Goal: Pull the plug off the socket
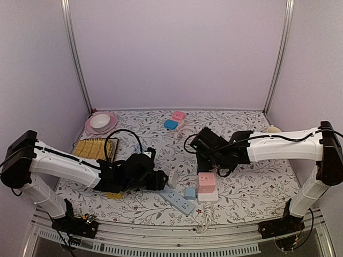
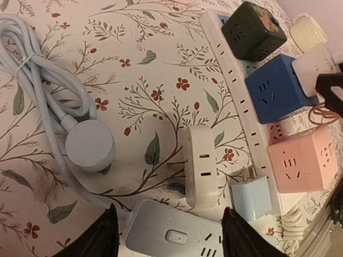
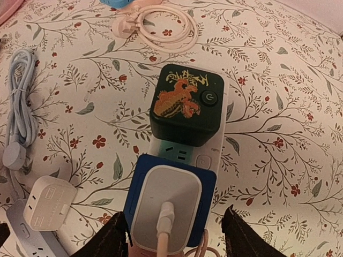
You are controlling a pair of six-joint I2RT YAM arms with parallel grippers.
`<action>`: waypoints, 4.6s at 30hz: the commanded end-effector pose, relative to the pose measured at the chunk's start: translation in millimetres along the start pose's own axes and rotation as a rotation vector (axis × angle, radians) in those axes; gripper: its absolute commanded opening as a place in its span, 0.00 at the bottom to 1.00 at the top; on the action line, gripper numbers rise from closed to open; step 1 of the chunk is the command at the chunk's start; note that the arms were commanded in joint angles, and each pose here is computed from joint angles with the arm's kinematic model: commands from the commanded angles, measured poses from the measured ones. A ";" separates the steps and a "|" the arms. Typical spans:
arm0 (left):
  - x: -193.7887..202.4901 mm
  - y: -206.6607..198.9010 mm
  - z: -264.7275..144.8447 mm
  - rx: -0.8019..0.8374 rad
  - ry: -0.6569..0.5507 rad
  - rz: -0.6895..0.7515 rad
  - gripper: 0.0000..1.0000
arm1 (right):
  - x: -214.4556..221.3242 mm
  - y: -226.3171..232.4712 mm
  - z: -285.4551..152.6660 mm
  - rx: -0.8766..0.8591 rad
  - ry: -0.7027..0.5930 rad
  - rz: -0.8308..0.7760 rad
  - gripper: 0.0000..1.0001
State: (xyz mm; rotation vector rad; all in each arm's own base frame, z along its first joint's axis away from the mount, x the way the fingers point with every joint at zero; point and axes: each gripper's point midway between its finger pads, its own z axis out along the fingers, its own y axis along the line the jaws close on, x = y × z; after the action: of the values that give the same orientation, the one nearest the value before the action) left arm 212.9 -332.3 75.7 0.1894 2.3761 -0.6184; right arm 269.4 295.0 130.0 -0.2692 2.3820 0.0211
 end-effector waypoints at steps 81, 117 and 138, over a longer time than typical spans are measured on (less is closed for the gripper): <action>-21.4 -88.3 40.6 0.154 0.027 0.034 0.66 | -16.1 -16.0 -51.9 -0.205 -0.125 0.036 0.09; -33.7 -91.1 -56.6 0.192 -0.062 0.014 0.67 | 72.7 -139.6 17.7 -0.335 0.018 0.553 0.62; -31.5 -99.7 -43.6 0.256 -0.035 -0.045 0.68 | 23.0 -65.8 -67.9 -0.414 -0.067 0.231 0.85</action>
State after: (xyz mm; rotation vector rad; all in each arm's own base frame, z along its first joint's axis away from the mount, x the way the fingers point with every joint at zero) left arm 184.7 -386.2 171.8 0.2495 2.2491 -0.8651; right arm 238.8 203.6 172.3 -0.0828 2.2771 0.7099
